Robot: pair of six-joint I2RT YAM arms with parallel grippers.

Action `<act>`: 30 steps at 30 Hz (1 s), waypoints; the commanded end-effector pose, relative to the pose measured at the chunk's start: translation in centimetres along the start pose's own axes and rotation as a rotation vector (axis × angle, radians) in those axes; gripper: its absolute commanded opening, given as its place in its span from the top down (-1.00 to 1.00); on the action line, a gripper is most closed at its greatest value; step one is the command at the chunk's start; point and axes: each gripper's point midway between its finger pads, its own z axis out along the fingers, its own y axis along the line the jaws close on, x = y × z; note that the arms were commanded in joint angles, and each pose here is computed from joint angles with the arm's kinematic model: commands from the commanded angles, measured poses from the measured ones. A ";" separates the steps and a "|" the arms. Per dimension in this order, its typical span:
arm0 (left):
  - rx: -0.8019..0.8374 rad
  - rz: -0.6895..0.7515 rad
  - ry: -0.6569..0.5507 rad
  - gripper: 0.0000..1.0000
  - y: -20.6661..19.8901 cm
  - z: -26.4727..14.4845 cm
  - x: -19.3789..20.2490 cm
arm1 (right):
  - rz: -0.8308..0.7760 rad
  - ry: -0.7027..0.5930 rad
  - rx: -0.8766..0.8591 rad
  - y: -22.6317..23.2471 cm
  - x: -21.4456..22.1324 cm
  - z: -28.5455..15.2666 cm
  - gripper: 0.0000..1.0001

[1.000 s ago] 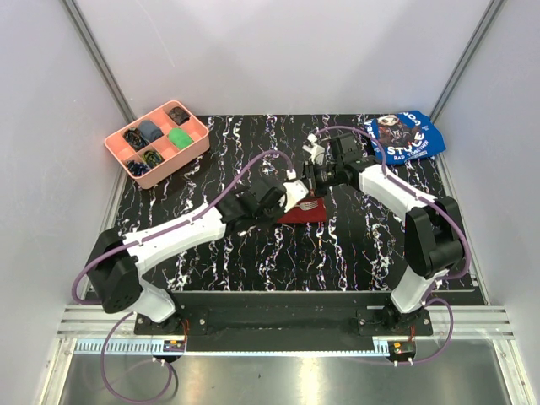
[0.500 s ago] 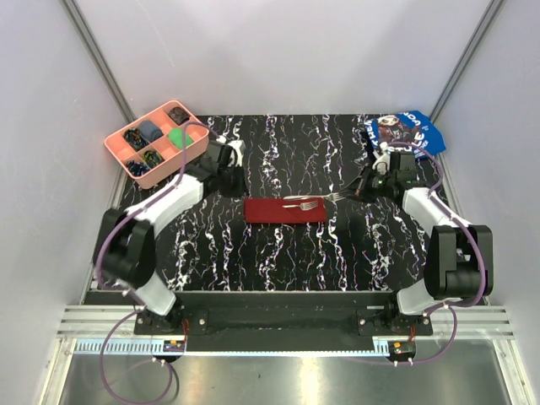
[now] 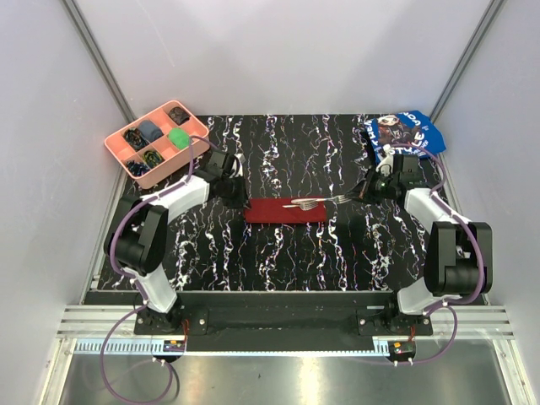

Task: Fold the napkin into a case and place the utensils inside
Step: Insert the fork into the folded napkin.

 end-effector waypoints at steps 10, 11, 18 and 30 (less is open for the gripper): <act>-0.013 -0.034 0.007 0.92 0.9 1.0 0.7 | -0.022 0.049 -0.043 -0.3 1.3 1.9 1.00; -0.014 -0.037 0.012 0.93 1.0 1.1 0.9 | -0.034 0.070 -0.059 0.5 2.1 2.3 1.00; -0.006 -0.053 0.029 0.98 1.2 1.7 1.6 | -0.023 0.087 -0.095 1.7 2.9 3.8 1.00; 0.017 -0.066 0.038 1.00 1.0 1.8 2.3 | 0.014 0.115 -0.162 5.1 4.1 7.9 1.00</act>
